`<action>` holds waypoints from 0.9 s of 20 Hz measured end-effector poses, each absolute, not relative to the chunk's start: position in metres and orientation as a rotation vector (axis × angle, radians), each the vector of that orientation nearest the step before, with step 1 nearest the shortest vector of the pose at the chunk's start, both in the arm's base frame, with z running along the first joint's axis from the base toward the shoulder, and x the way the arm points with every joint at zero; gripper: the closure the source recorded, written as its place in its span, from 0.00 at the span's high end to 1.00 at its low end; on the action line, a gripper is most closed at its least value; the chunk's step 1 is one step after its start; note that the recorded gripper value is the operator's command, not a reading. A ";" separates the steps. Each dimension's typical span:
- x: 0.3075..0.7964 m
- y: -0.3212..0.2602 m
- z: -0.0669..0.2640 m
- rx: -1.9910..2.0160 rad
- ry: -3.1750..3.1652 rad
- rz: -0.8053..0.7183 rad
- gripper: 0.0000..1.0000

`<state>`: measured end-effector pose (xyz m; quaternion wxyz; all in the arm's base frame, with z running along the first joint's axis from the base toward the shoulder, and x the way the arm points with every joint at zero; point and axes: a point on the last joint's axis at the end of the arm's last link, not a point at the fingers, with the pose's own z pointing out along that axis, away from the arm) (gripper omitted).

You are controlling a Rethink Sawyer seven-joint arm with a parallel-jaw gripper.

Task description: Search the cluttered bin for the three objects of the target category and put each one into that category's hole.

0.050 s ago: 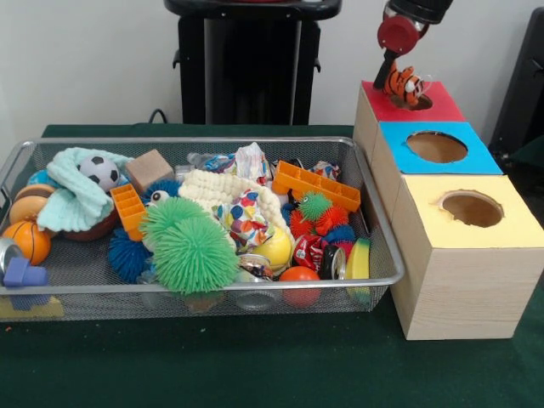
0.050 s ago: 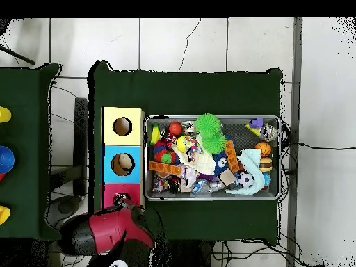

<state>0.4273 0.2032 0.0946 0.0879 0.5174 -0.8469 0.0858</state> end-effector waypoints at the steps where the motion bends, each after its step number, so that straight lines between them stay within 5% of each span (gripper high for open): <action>1: 0.427 0.203 0.094 1.540 -2.521 0.256 0.00; 18: 0.424 0.203 0.089 1.534 -2.519 0.269 0.00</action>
